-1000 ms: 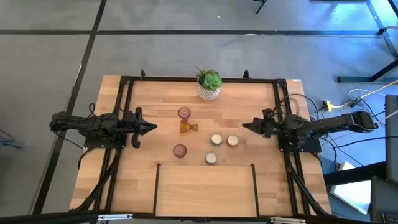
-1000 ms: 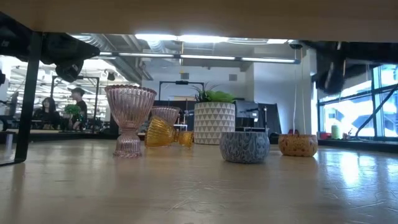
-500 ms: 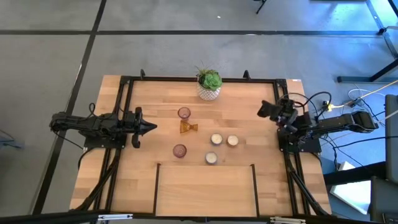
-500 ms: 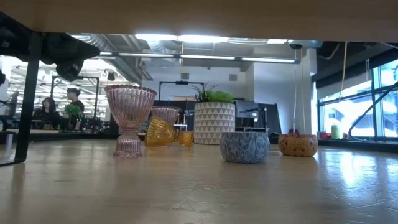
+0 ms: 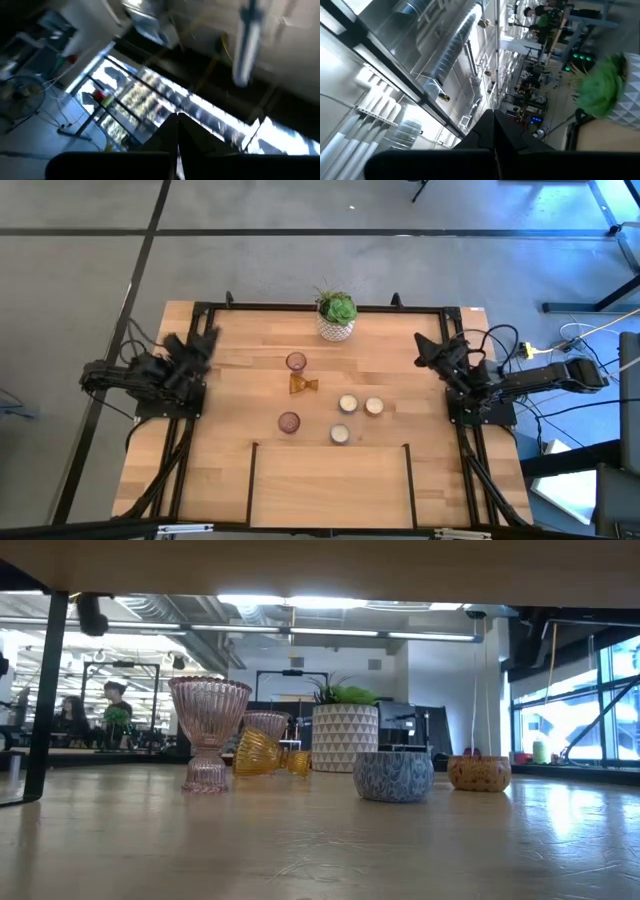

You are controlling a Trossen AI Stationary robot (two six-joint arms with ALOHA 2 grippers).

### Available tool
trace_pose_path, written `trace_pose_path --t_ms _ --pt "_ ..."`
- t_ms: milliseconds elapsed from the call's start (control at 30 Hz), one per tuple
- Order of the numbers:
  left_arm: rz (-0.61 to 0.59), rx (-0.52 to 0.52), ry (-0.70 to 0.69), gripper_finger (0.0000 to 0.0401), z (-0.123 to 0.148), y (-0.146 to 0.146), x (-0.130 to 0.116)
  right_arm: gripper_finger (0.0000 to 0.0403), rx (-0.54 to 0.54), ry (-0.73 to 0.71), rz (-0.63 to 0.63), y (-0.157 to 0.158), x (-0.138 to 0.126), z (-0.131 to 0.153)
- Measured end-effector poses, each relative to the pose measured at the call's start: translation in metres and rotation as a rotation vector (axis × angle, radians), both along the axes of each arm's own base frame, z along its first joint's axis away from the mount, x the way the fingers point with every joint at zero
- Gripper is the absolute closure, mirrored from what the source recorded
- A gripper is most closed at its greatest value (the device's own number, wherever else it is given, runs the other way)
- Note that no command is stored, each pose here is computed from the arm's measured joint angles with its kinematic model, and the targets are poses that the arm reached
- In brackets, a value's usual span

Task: Pick & Place candle stick holders
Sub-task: Put the bottom pink candle holder on the shelf

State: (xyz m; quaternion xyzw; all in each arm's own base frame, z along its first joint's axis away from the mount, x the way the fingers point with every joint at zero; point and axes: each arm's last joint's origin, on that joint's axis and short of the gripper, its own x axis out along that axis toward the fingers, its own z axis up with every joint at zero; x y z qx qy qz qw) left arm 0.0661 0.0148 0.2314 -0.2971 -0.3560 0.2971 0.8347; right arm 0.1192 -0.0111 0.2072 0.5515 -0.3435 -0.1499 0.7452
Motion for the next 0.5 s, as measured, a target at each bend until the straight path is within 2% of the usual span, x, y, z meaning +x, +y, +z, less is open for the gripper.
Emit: trace_pose_path --t_ms 67,133,267,367,433,500 --pt "0.000 -0.112 -0.112 0.0399 0.001 0.001 -0.003 0.0403 0.015 0.000 0.008 0.000 0.001 -0.001" --pt "-0.085 -0.141 -0.161 0.0399 0.000 0.000 0.000 0.0403 0.016 0.008 0.008 0.000 0.002 -0.002" --pt "-0.342 -0.089 -0.141 0.0399 -0.003 -0.006 0.014 0.0403 0.010 0.028 0.001 0.000 0.004 -0.004" --pt "-0.495 -0.138 -0.131 0.0399 -0.008 -0.009 0.026 0.0403 -0.001 0.045 -0.006 -0.001 0.005 -0.005" --pt "-0.561 -0.168 -0.109 0.0399 -0.007 -0.010 0.032 0.0403 -0.018 0.052 0.006 -0.001 0.005 -0.005" --pt "-0.614 -0.142 -0.048 0.0399 0.001 -0.012 0.040 0.0403 -0.022 0.049 0.021 -0.001 0.006 -0.005"
